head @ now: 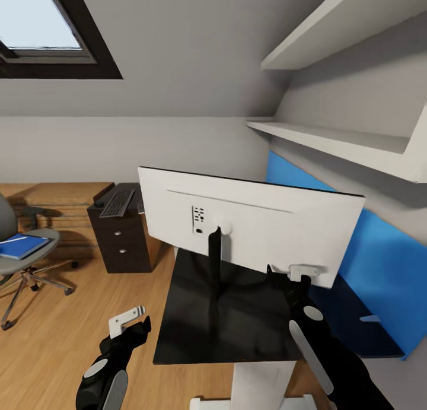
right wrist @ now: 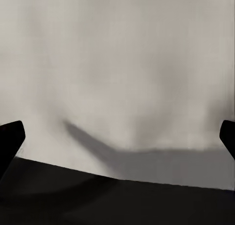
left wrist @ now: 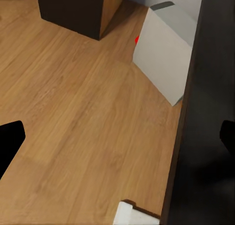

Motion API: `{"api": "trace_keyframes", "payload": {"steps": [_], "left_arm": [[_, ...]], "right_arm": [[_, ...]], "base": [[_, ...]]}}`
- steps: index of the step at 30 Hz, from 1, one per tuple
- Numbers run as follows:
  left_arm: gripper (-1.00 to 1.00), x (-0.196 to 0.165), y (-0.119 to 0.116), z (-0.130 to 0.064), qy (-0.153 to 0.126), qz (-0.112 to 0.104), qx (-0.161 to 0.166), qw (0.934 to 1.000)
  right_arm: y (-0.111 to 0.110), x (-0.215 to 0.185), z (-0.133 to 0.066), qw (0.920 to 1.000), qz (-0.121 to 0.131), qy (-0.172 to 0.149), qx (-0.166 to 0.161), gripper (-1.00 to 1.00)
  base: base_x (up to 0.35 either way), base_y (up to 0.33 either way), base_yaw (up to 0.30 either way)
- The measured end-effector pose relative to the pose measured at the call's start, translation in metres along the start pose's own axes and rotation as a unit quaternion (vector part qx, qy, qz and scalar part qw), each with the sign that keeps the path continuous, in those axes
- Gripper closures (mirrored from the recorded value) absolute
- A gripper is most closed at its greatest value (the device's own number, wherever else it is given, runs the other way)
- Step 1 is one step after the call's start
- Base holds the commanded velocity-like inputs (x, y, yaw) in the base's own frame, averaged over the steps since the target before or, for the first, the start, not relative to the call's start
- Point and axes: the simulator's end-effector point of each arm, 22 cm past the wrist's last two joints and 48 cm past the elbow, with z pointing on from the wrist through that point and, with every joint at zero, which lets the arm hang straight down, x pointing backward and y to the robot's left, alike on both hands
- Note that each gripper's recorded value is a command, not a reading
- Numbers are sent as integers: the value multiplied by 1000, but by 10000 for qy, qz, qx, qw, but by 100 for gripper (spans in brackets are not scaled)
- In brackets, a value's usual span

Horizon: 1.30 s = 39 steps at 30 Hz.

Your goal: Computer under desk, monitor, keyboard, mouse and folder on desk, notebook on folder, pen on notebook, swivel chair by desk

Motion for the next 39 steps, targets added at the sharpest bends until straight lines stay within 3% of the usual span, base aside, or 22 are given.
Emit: {"api": "trace_keyframes", "payload": {"steps": [20, 39], "left_arm": [[-100, -3, 3, 0, -45, -27, -31, 10000], [-100, -4, 8, 1, -41, 24, -76, 10000]], "right_arm": [[0, -2, 0, 10000, 33, -58, -5, -100], [0, -1, 1, 10000, 21, -49, -4, -100]], "base": [[253, 12, 0], [21, 0, 0]]}}
